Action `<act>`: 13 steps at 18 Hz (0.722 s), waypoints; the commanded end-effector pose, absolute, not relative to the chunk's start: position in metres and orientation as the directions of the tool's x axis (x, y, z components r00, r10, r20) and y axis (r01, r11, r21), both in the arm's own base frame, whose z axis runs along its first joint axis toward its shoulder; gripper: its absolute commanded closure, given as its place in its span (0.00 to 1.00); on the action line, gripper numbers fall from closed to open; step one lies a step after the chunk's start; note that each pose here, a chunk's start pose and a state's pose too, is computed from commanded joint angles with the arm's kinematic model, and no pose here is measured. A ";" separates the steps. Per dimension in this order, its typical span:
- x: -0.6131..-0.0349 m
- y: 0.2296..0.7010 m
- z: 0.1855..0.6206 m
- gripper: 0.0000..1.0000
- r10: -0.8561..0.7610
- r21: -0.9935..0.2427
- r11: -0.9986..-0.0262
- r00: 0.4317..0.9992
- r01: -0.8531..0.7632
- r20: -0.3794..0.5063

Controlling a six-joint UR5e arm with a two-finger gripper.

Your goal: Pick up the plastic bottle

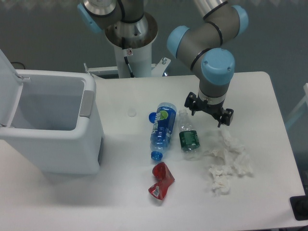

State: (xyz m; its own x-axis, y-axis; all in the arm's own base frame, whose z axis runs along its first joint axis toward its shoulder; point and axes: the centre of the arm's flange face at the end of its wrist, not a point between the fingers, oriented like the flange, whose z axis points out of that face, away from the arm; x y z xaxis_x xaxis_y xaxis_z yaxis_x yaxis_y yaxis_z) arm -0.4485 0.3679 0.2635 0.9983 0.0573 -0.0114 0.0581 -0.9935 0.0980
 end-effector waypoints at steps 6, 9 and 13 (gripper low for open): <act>-0.438 0.366 0.238 0.00 0.114 0.122 -0.986 0.993 0.110 0.025; -0.436 0.366 0.232 0.00 0.115 0.129 -0.985 0.993 0.110 0.033; -0.429 0.381 0.220 0.00 0.186 0.138 -0.974 0.982 0.180 0.030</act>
